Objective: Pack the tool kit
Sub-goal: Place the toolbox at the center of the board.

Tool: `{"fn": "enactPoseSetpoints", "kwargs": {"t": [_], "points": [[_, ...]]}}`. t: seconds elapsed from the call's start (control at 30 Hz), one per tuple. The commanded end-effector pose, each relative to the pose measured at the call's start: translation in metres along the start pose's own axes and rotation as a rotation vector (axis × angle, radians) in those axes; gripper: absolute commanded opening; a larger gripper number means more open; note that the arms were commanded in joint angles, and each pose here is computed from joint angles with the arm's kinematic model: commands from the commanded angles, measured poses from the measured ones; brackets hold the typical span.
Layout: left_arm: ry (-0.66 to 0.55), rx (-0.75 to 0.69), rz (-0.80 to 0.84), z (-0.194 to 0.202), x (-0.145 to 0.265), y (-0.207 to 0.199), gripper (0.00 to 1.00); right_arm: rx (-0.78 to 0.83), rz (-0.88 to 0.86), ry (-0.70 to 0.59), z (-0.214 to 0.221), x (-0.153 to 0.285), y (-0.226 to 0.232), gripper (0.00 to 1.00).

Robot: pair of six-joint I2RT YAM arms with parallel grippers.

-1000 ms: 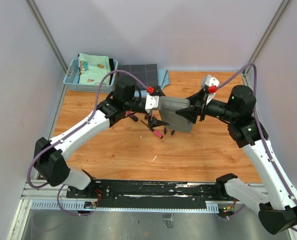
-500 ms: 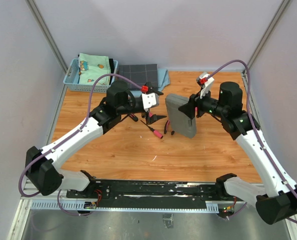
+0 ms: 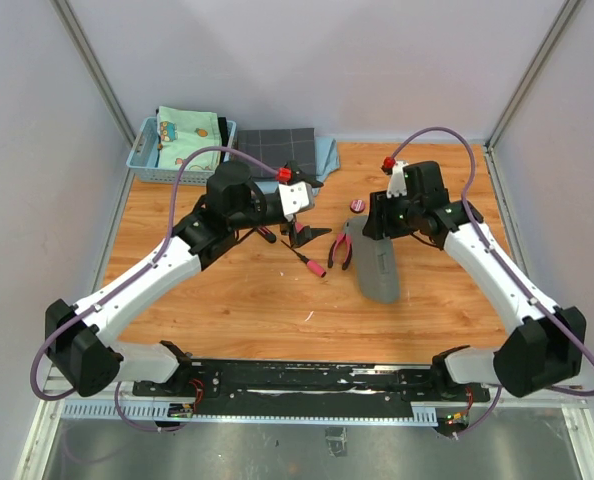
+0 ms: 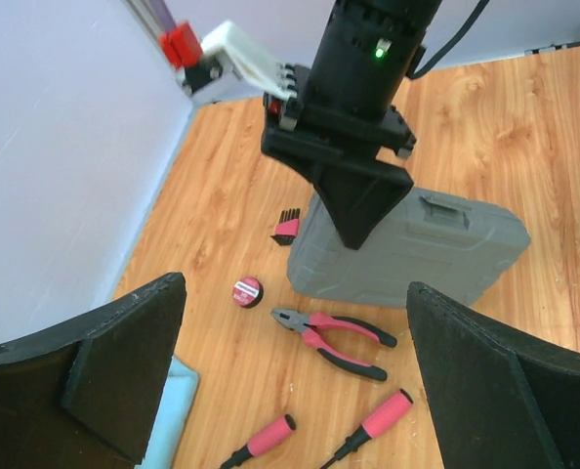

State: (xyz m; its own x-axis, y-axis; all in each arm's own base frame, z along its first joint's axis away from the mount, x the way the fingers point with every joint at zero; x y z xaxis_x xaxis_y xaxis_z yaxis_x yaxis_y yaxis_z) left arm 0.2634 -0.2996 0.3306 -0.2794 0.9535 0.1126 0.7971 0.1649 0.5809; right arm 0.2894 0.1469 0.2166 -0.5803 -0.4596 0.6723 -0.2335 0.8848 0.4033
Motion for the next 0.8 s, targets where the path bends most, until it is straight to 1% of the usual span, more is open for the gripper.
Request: {"fn": "enactPoseSetpoints", "kwargs": {"t": [0.0,0.2,0.23,0.27,0.43,0.53,0.77], "points": [[-0.023,-0.002,-0.019,-0.017,0.003,0.008,0.99,-0.092,0.099,0.020,-0.008,0.001,-0.006,0.01],[-0.016,0.010,-0.008,-0.016,0.001,0.007,0.99,-0.132,0.213,0.081,-0.002,-0.011,-0.022,0.01],[-0.013,0.014,-0.004,-0.015,0.001,0.007,0.99,-0.138,0.223,0.094,-0.001,-0.013,-0.024,0.03],[-0.012,0.017,0.000,-0.014,0.001,0.006,0.99,-0.146,0.232,0.105,0.000,-0.016,-0.025,0.06],[-0.009,0.024,0.015,-0.012,0.000,0.003,0.99,-0.165,0.263,0.141,0.005,-0.027,-0.032,0.30],[-0.010,0.029,0.026,-0.012,0.000,0.001,0.99,-0.170,0.265,0.166,0.008,-0.034,-0.034,0.39],[-0.006,0.026,0.035,-0.011,0.001,-0.001,0.99,-0.182,0.235,0.217,0.016,-0.044,-0.031,0.39]]}}
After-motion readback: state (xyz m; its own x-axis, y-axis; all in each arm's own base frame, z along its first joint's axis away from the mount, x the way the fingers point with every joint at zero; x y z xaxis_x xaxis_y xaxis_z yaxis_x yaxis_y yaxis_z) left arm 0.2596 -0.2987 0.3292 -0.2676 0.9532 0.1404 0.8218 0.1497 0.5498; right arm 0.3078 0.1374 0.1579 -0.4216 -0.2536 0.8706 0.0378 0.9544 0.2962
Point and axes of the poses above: each gripper's point midway between its finger pads, its own x axis back along the fingers, its own y axis along the line the jaws close on, z = x × y, the point moved 3 cm from there along x, back along the fingers, and after that the axes turned 13 degrees about -x, right-handed, at the moved point
